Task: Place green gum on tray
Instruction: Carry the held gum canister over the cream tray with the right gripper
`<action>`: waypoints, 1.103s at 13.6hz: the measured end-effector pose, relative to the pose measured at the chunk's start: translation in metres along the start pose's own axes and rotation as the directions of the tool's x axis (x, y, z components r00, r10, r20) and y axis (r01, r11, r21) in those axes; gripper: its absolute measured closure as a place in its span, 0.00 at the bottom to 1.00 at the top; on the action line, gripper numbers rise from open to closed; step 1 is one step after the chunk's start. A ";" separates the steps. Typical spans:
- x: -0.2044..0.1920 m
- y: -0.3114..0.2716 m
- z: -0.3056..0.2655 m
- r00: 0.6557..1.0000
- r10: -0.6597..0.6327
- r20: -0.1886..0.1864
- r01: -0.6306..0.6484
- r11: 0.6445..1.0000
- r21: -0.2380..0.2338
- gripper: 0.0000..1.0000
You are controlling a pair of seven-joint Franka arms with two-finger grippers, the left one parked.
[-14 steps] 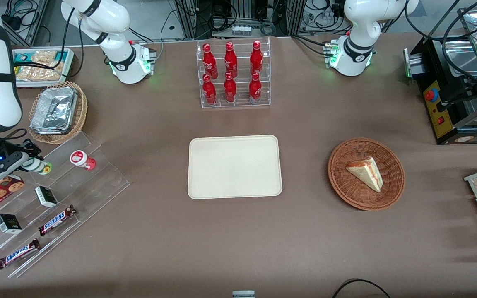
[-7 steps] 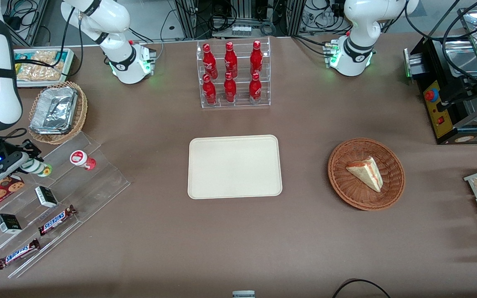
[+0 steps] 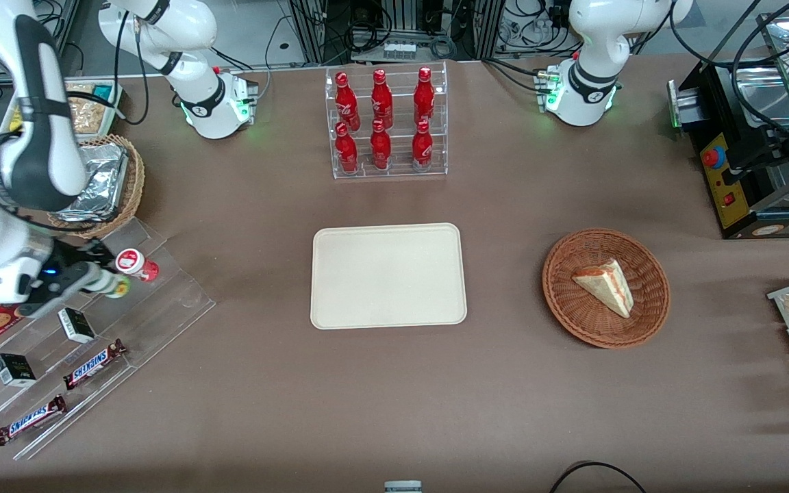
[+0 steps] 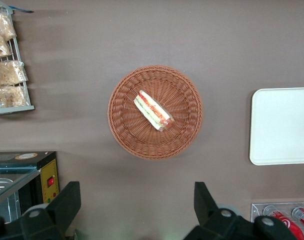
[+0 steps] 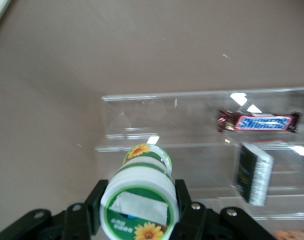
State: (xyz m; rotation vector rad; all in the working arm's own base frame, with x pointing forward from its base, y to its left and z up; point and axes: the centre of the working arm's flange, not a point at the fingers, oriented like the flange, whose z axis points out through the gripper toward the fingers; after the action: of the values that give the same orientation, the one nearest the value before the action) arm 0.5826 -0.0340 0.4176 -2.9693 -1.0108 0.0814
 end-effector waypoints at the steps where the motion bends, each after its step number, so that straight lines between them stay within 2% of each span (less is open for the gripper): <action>1: 0.017 -0.021 0.000 1.000 0.023 0.003 -0.023 1.000 -0.001 0.41; 4: 0.060 -0.083 0.003 0.995 0.097 0.013 -0.097 0.995 -0.003 0.41; 9: 0.119 -0.193 0.034 0.962 0.267 0.065 -0.266 0.964 -0.017 0.41; 12: 0.159 -0.261 0.042 0.926 0.373 0.057 -0.372 0.928 -0.025 0.41; 15: 0.192 -0.314 0.063 0.882 0.467 0.062 -0.468 0.884 0.007 0.41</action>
State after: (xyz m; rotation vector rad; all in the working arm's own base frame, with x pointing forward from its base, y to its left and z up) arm 0.5399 0.3306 0.3523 -3.1322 -0.2650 0.1785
